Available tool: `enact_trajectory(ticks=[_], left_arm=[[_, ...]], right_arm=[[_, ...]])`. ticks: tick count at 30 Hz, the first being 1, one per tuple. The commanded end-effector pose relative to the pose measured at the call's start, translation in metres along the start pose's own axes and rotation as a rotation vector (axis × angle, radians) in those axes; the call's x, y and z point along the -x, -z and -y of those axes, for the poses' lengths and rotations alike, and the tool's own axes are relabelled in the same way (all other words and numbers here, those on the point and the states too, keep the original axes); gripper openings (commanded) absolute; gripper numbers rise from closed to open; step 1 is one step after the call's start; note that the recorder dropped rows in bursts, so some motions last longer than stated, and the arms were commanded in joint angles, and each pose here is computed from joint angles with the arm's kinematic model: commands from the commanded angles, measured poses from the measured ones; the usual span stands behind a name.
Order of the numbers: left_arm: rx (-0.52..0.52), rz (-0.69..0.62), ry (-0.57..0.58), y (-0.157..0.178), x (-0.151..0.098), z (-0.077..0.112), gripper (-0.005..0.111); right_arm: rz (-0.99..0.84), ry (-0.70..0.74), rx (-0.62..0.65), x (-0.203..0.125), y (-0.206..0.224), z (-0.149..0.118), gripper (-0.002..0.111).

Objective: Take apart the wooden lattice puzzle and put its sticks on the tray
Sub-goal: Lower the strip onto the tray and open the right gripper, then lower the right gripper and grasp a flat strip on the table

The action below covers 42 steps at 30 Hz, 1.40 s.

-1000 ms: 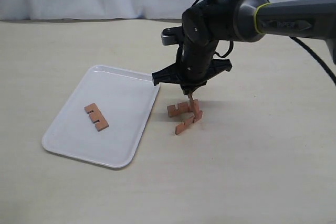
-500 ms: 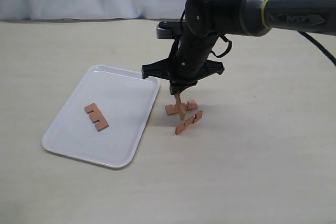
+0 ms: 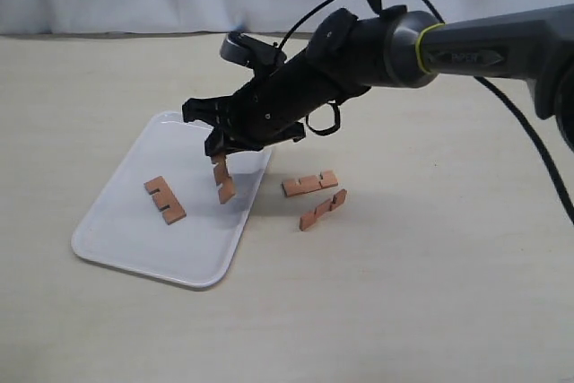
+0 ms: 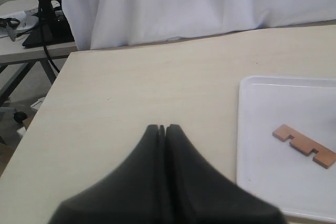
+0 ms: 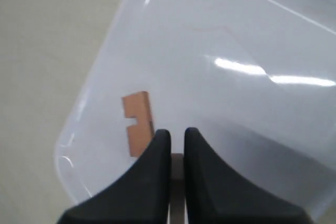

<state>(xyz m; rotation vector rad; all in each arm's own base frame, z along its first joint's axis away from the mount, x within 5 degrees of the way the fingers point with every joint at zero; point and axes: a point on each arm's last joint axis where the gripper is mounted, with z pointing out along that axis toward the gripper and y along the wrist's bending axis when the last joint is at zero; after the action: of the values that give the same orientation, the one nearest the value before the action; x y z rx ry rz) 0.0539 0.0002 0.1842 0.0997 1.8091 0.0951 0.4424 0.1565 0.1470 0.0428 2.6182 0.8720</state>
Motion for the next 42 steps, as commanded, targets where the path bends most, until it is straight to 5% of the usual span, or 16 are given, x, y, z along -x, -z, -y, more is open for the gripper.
enact_trajectory(ticks=[1, 7, 16, 24, 35, 39, 42], left_arm=[[0.001, 0.018, -0.001, 0.0, 0.001, 0.0, 0.0], [0.0, 0.018, 0.0, 0.0, 0.001, 0.0, 0.0], [0.0, 0.018, 0.0, 0.0, 0.001, 0.0, 0.0], [0.0, 0.018, 0.0, 0.0, 0.001, 0.0, 0.0], [0.0, 0.018, 0.0, 0.0, 0.001, 0.0, 0.0], [0.001, 0.018, -0.002, 0.0, 0.001, 0.0, 0.0], [0.001, 0.018, -0.002, 0.0, 0.001, 0.0, 0.0]], right_arm=[[0.062, 0.058, 0.125, 0.003, -0.011, -0.001, 0.005], [0.074, 0.047, 0.156, 0.003, -0.022, 0.002, 0.011], [0.032, 0.063, 0.188, 0.0, -0.021, -0.001, 0.077], [-0.112, 0.237, 0.204, 0.003, 0.0, -0.019, 0.078], [-0.339, 0.38, -0.306, 0.006, 0.081, -0.021, 0.079], [-0.326, 0.244, -0.611, 0.008, 0.105, -0.005, 0.083], [-0.394, 0.215, -0.691, -0.008, 0.097, 0.014, 0.084]])
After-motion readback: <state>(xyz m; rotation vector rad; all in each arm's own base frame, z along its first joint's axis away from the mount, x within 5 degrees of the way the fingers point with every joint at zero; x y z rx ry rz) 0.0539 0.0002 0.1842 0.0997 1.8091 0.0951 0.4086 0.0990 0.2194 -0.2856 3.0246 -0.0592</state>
